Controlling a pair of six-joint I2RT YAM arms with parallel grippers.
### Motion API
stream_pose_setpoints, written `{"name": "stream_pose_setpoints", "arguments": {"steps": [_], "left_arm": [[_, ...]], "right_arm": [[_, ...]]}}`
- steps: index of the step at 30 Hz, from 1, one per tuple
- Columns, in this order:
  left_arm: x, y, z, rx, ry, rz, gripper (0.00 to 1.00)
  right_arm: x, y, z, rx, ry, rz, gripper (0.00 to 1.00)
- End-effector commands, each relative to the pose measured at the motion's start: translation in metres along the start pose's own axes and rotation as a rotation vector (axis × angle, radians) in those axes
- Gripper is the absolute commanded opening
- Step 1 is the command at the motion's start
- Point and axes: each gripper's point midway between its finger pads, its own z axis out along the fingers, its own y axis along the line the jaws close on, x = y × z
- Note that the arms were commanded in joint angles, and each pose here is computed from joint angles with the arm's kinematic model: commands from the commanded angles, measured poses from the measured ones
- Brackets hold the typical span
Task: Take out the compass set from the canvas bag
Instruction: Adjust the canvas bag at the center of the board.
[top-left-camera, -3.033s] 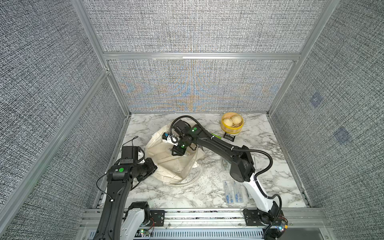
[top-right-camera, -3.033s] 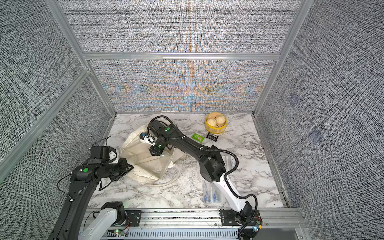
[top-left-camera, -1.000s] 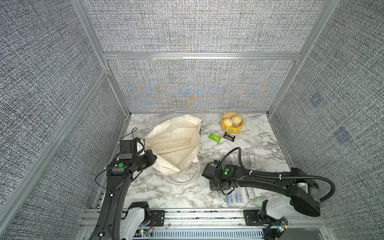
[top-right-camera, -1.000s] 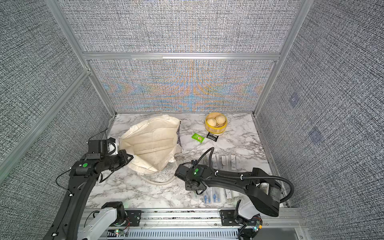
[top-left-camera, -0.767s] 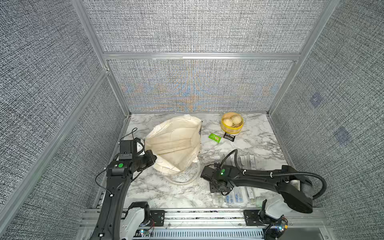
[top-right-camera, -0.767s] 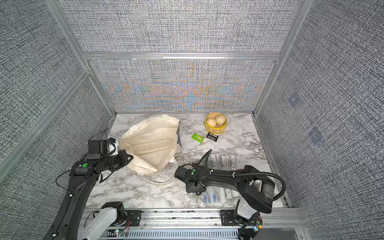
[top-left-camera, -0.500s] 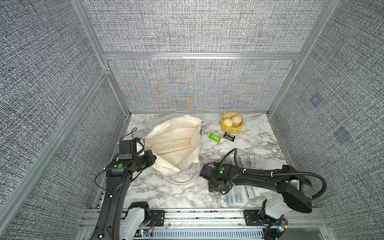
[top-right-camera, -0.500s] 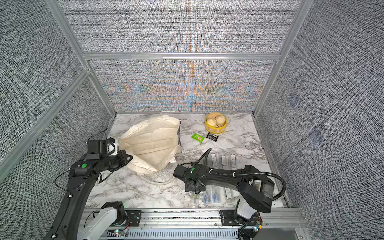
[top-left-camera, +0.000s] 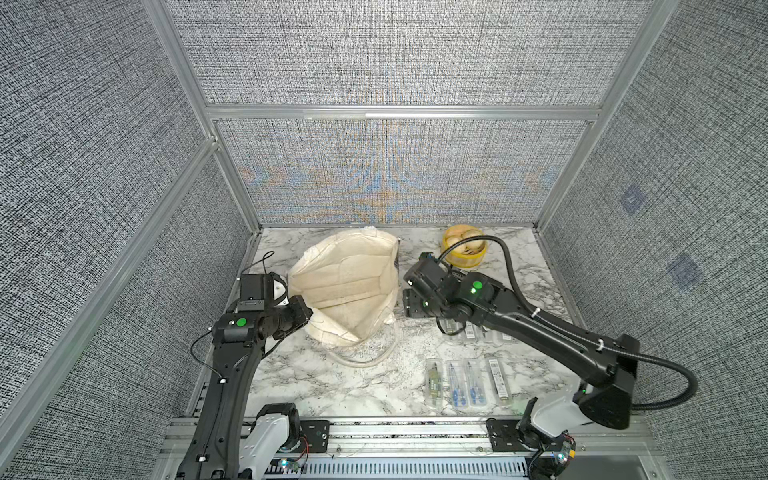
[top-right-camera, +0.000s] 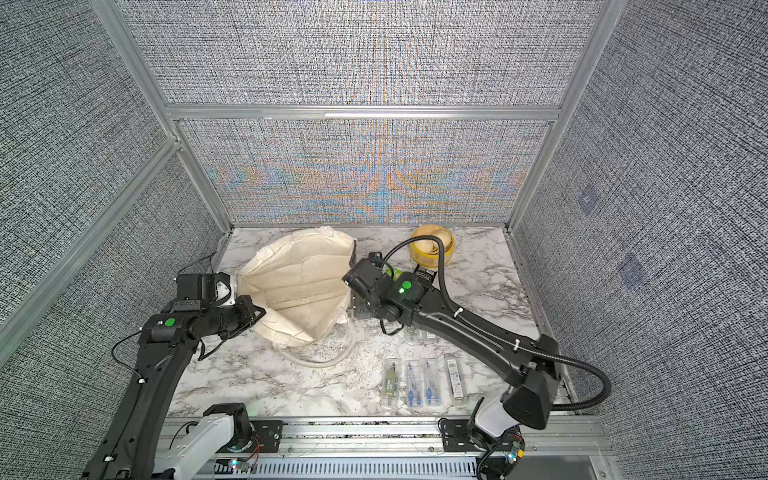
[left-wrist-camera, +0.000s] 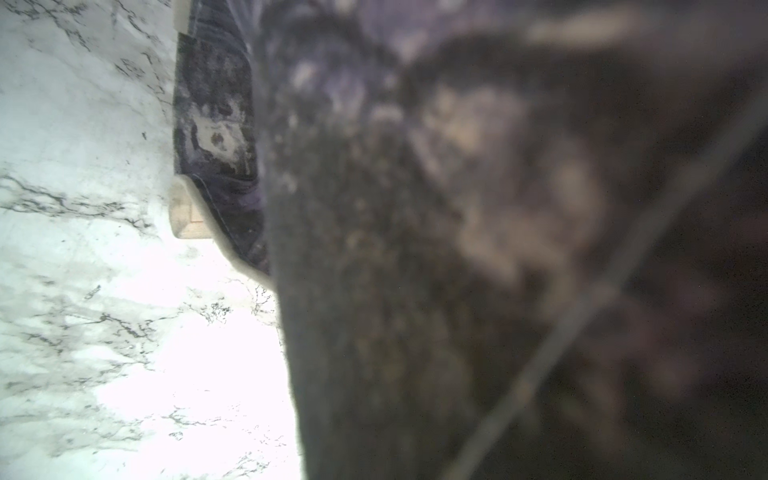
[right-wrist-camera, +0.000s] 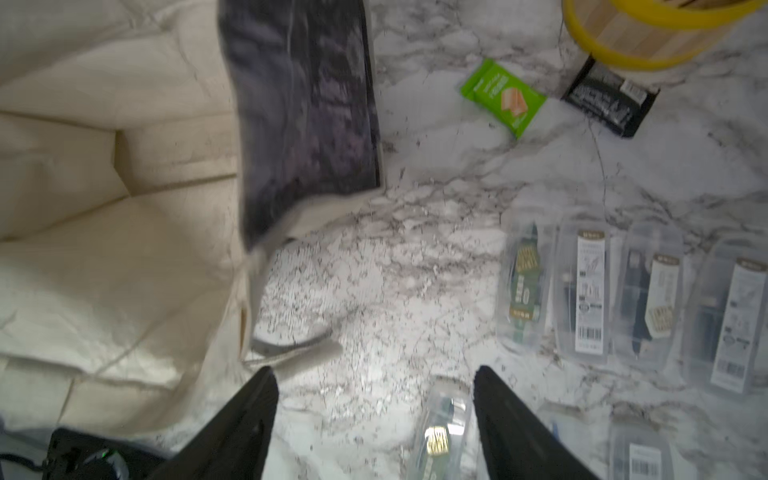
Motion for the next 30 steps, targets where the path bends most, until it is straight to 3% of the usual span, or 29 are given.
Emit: {"name": "stream_pose_setpoints", "arguments": {"steps": [1, 6, 13, 14, 16, 20, 22, 23, 24, 27, 30], "left_arm": [[-0.003, -0.003, -0.002, 0.004, -0.003, -0.019, 0.0], [-0.007, -0.008, -0.006, 0.006, 0.005, -0.036, 0.0], [-0.004, -0.015, 0.0, 0.042, 0.061, -0.082, 0.0], [-0.005, -0.016, 0.0, 0.043, 0.062, -0.084, 0.0], [-0.005, -0.017, -0.001, 0.045, 0.062, -0.092, 0.0], [-0.002, -0.015, -0.002, 0.034, 0.078, -0.083, 0.0], [-0.002, -0.013, -0.004, 0.009, 0.086, -0.052, 0.0], [-0.005, -0.011, -0.006, -0.012, 0.08, -0.027, 0.18], [-0.007, -0.009, -0.009, -0.035, 0.074, 0.0, 0.26], [-0.019, -0.005, -0.017, -0.097, 0.05, 0.076, 0.38], [-0.037, -0.007, -0.034, -0.162, 0.007, 0.158, 0.44]], "right_arm": [[-0.037, 0.032, 0.008, -0.153, -0.06, -0.047, 0.74], [-0.045, 0.052, -0.016, -0.205, -0.099, -0.096, 0.76], [-0.018, 0.036, 0.051, -0.147, 0.01, -0.06, 0.75], [-0.012, 0.037, 0.058, -0.138, 0.044, -0.065, 0.72], [-0.009, 0.042, 0.064, -0.146, 0.073, -0.076, 0.54], [-0.027, 0.049, 0.05, -0.18, 0.014, -0.093, 0.23], [-0.037, 0.048, 0.044, -0.177, -0.011, -0.101, 0.16], [-0.041, 0.043, 0.041, -0.169, -0.005, -0.102, 0.13], [-0.044, 0.04, 0.039, -0.158, 0.014, -0.107, 0.1], [-0.052, 0.035, 0.029, -0.154, 0.066, -0.14, 0.04], [-0.059, 0.032, 0.026, -0.173, 0.122, -0.167, 0.02]]}}
